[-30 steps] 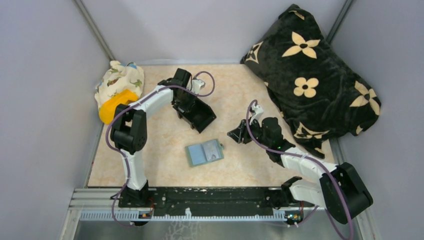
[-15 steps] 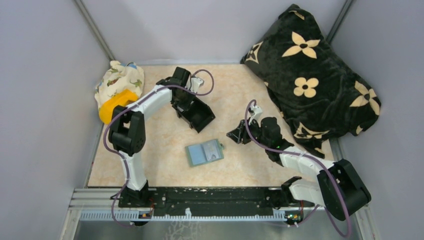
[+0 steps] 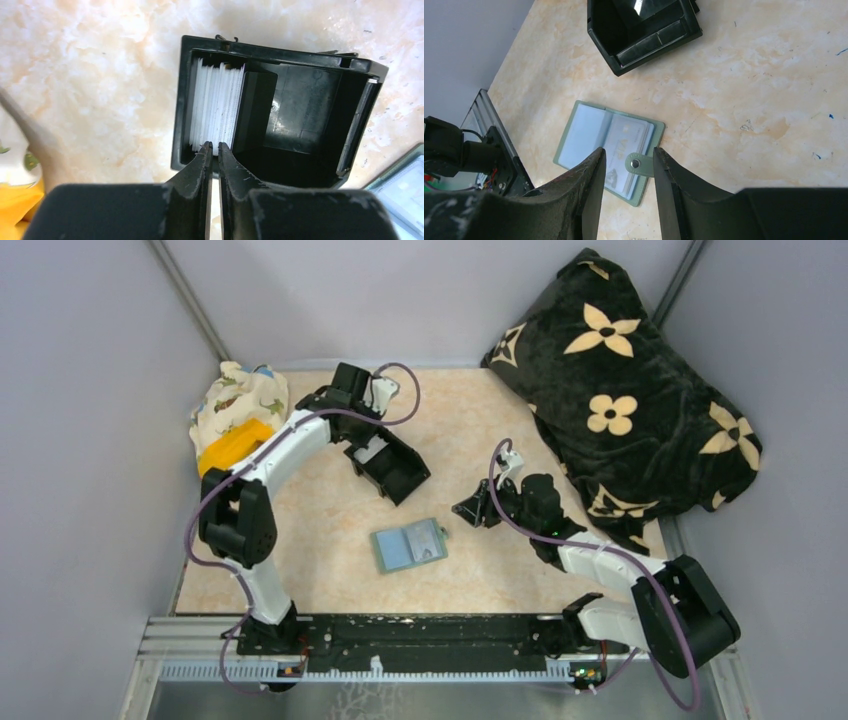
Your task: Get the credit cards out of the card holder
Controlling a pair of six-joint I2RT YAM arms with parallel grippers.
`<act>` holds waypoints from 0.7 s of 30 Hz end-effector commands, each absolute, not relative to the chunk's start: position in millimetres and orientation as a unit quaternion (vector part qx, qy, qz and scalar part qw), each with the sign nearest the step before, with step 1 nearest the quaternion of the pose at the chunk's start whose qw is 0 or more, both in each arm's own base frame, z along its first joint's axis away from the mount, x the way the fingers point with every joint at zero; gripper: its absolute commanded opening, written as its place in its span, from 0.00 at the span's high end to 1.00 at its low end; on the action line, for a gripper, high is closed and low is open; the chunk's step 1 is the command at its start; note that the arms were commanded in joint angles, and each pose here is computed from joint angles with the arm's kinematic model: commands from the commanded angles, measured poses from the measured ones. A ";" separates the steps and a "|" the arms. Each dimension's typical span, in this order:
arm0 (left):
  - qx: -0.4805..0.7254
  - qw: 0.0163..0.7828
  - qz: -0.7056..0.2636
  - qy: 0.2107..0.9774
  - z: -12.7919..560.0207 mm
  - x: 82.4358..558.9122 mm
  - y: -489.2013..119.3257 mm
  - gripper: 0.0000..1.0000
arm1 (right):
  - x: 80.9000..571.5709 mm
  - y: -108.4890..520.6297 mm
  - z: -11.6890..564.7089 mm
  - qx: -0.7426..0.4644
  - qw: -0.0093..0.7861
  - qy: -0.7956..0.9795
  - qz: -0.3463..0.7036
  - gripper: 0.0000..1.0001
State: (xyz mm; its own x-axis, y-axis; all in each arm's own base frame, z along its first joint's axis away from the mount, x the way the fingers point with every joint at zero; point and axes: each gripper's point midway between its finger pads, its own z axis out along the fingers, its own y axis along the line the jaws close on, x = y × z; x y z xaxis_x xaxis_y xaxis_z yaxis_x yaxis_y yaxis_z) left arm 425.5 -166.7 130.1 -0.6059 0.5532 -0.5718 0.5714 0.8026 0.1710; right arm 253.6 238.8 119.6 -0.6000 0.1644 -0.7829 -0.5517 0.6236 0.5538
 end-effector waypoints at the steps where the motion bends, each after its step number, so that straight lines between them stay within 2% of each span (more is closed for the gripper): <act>1: 0.294 0.388 -0.016 0.873 188.0 423.2 -169.8 0.86 | 258.9 240.4 128.9 -0.128 0.444 0.778 0.425 0.60; 6: 0.284 0.464 -0.087 0.834 242.2 390.0 -203.3 0.85 | 260.0 242.1 129.9 -0.131 0.441 0.779 0.426 0.60; 8: 0.288 0.492 -0.109 0.814 247.8 369.7 -228.3 0.80 | 261.1 242.2 128.5 -0.133 0.438 0.782 0.422 0.59; 11: 0.291 0.511 -0.127 0.799 233.0 336.2 -273.2 0.74 | 264.9 240.5 124.6 -0.130 0.433 0.794 0.408 0.59; 15: 0.246 0.460 -0.199 0.830 177.1 298.5 -312.3 0.68 | 265.5 239.5 123.2 -0.131 0.432 0.804 0.387 0.58; 18: 0.199 0.432 -0.248 0.844 144.1 280.6 -319.1 0.67 | 261.7 241.3 120.1 -0.141 0.432 0.814 0.362 0.58; 21: 0.154 0.436 -0.241 0.853 123.6 268.1 -306.1 0.66 | 257.2 242.6 115.0 -0.145 0.430 0.823 0.341 0.58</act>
